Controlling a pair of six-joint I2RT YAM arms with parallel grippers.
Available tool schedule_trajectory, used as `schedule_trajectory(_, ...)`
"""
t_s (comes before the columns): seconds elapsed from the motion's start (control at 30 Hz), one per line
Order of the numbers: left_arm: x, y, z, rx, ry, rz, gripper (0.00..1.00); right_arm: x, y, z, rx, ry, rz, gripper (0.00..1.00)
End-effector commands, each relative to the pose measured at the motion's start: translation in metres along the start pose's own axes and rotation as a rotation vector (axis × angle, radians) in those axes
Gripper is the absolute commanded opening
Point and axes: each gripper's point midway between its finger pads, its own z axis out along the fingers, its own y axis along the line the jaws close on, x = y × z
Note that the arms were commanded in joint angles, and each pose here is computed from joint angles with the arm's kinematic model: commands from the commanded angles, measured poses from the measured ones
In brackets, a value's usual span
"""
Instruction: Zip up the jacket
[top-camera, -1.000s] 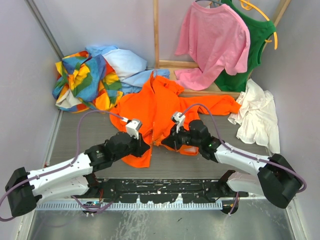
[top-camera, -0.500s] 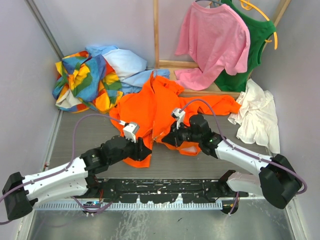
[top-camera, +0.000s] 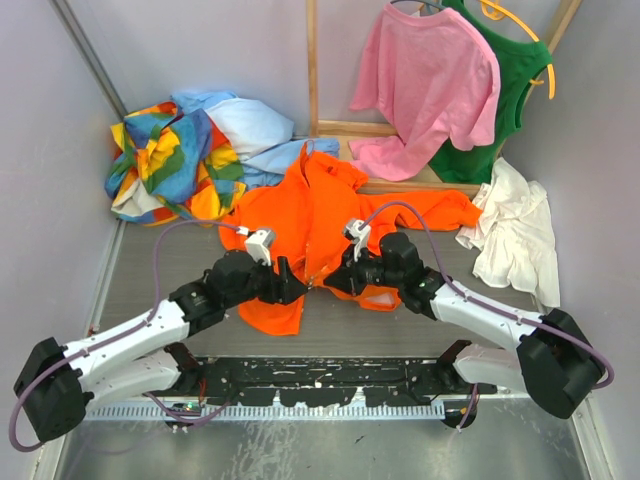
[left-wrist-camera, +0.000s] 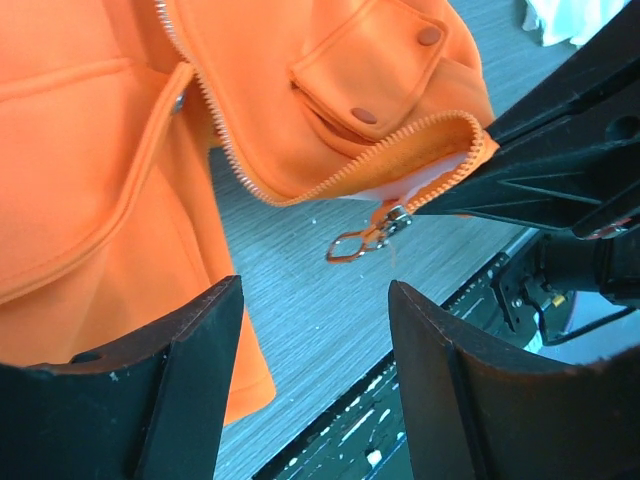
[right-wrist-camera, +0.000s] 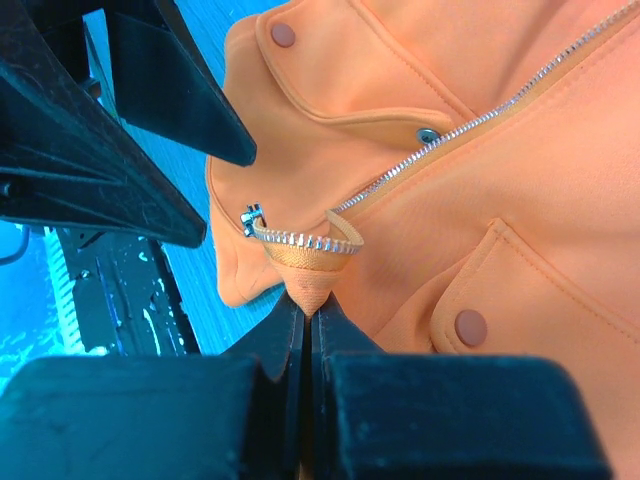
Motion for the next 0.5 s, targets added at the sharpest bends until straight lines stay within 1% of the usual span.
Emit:
schedule_trajectory(0.0,-0.035,-0.044,0.0,0.167,-0.066,0.033,0.61,-0.025,0.008,0.0,-0.036,-0.09,-0.062,0.01)
schedule_trajectory(0.1,-0.038,-0.052,0.004,0.203,-0.059,0.046,0.57,-0.027,0.009,0.0,-0.041,-0.092,-0.065,0.01)
schedule_trajectory(0.27,-0.038,-0.064,0.009,0.27,-0.034,0.085,0.46,-0.026,0.01,-0.001,-0.047,-0.09,-0.069,0.01)
schedule_trajectory(0.47,-0.037,-0.054,0.017,0.226,0.001,0.122,0.28,-0.026,0.013,-0.001,-0.064,-0.083,-0.079,0.01)
